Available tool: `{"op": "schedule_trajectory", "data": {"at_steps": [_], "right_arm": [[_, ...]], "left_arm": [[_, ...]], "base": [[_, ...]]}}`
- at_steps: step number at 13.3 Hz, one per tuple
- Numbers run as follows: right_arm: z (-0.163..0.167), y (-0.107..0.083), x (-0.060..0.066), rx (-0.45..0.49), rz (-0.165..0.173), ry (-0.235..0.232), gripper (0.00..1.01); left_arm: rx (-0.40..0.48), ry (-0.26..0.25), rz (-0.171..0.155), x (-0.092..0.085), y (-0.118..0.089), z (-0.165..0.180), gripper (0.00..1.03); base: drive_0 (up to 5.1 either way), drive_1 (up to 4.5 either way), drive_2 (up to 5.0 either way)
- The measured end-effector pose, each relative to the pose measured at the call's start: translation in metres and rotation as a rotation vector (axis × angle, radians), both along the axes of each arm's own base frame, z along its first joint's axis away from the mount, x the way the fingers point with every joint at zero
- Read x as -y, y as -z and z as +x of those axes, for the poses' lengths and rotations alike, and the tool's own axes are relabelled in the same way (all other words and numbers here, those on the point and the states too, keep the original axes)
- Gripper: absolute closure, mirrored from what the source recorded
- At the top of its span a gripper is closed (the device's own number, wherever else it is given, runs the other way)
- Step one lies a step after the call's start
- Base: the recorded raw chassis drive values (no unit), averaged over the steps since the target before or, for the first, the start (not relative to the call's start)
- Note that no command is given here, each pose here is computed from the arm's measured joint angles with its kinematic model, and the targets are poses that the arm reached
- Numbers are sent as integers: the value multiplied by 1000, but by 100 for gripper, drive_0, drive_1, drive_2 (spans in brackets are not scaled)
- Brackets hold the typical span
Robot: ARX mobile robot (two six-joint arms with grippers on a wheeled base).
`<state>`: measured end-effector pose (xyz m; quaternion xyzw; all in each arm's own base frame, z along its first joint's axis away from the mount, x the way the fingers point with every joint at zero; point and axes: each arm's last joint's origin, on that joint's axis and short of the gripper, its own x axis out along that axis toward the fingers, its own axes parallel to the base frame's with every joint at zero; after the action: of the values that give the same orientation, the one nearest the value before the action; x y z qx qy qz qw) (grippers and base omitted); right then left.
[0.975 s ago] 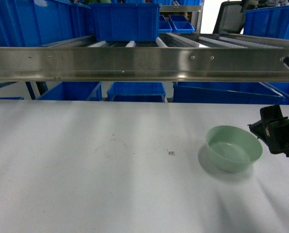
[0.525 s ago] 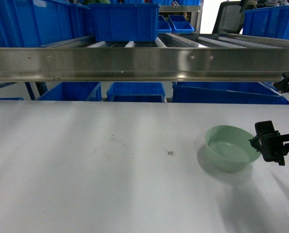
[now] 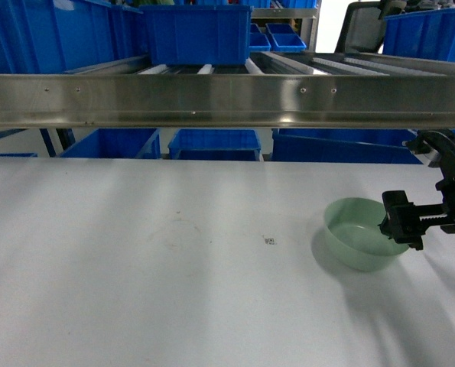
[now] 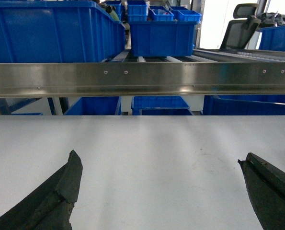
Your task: Place green bowl on second shelf with right arm
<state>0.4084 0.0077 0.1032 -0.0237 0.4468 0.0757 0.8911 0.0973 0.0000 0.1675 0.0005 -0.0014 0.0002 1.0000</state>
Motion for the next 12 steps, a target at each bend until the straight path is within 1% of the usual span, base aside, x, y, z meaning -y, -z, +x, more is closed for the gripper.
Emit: {"op": "schedule_trajectory", "data": {"at_steps": [3, 4, 5, 6, 7, 8, 9, 11, 12], "right_arm": [[15, 9, 12, -37, -6, 22, 3], [19, 12, 12, -39, -6, 24, 3], [21, 15, 12, -51, 2, 28, 3], [21, 19, 9, -58, 5, 26, 10], [22, 22, 3, -65, 12, 21, 10], [22, 25, -6, -67, 18, 11, 9], [23, 27, -19, -66, 27, -2, 18], [24, 28, -36, -68, 29, -26, 42], [25, 28, -38, -67, 26, -28, 53]], "left_arm": [[0, 0, 0, 0, 0, 0, 5], [0, 0, 0, 0, 0, 0, 5], [0, 0, 0, 0, 0, 0, 5], [0, 0, 0, 0, 0, 0, 5], [0, 0, 0, 0, 0, 0, 5], [0, 0, 0, 0, 0, 0, 5], [0, 0, 0, 0, 0, 0, 5], [0, 0, 0, 0, 0, 0, 5], [0, 0, 0, 0, 0, 0, 5]], "base": [[0, 0, 0], [0, 0, 0], [0, 0, 0], [0, 0, 0], [0, 0, 0], [0, 0, 0], [0, 0, 0], [0, 0, 0], [0, 0, 0]]}}
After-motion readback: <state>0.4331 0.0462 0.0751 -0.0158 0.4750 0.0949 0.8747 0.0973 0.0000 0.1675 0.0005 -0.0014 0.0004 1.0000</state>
